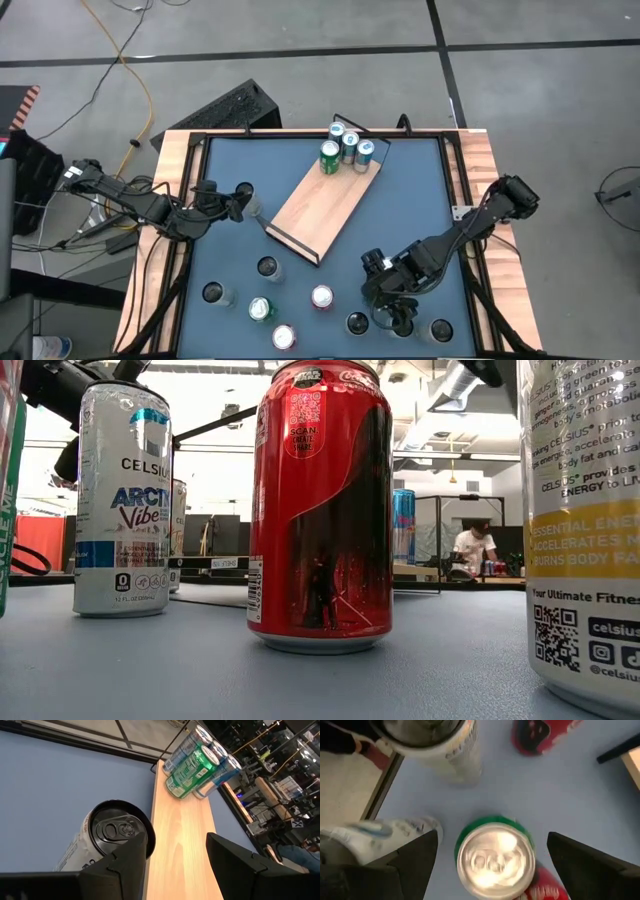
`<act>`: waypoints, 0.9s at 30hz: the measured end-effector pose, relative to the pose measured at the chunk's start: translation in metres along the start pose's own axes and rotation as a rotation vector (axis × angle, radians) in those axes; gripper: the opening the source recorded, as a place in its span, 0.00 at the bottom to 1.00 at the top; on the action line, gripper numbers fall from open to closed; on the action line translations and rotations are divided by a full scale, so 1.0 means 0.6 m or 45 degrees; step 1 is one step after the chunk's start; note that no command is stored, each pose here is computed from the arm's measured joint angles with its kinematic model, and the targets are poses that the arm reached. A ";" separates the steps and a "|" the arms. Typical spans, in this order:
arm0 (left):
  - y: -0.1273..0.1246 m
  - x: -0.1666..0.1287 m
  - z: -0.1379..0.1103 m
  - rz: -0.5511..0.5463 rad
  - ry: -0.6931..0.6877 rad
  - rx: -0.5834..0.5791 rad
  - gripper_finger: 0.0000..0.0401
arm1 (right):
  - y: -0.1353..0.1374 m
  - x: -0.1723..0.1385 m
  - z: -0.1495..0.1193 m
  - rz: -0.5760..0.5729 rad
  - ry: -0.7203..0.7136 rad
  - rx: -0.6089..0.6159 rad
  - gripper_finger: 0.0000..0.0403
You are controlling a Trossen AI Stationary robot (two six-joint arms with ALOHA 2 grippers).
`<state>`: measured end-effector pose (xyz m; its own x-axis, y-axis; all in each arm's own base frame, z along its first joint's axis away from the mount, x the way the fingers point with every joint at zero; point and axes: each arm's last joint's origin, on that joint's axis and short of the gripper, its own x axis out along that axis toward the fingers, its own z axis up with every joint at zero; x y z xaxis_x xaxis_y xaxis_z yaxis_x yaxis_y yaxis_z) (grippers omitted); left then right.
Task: Place canned beverage on shelf
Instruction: Put right green soda can on the shelf aligned with the other green soda can
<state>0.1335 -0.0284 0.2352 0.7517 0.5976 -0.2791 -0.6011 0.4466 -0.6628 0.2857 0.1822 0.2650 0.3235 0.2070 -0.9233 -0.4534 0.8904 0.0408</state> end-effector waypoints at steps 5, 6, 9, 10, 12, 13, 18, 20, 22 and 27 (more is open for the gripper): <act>0.000 0.000 -0.001 -0.006 0.016 0.008 0.48 | -0.003 0.017 -0.007 0.005 -0.010 0.022 0.94; 0.000 0.000 -0.001 -0.006 0.016 0.010 0.48 | -0.004 0.018 -0.008 0.007 -0.007 0.036 0.94; 0.000 0.000 -0.001 -0.005 0.017 0.014 0.48 | -0.005 0.018 -0.007 0.003 -0.009 0.042 0.94; 0.000 0.000 -0.001 -0.004 0.017 0.016 0.48 | -0.005 0.018 -0.007 -0.002 -0.009 0.042 0.94; 0.001 0.000 -0.001 -0.002 0.018 0.021 0.48 | -0.005 0.018 -0.008 -0.003 -0.008 0.042 0.93; 0.001 0.000 -0.001 -0.001 0.019 0.021 0.48 | -0.005 0.018 -0.008 -0.003 -0.006 0.042 0.93; 0.003 0.000 -0.002 0.008 0.022 0.037 0.48 | -0.008 0.035 -0.016 0.025 0.013 0.053 0.87; 0.004 0.000 -0.002 0.012 0.025 0.043 0.48 | -0.010 0.045 -0.021 0.058 0.011 0.090 0.84; 0.003 0.000 -0.002 0.011 0.026 0.042 0.48 | -0.013 0.050 -0.025 0.065 0.034 0.110 0.82; 0.004 0.000 -0.002 0.013 0.021 0.043 0.48 | -0.017 0.049 -0.025 0.054 0.032 0.107 0.75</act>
<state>0.1325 -0.0282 0.2331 0.7498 0.5910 -0.2975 -0.6173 0.4630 -0.6360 0.2875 0.1732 0.2317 0.2839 0.2363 -0.9293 -0.3948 0.9120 0.1113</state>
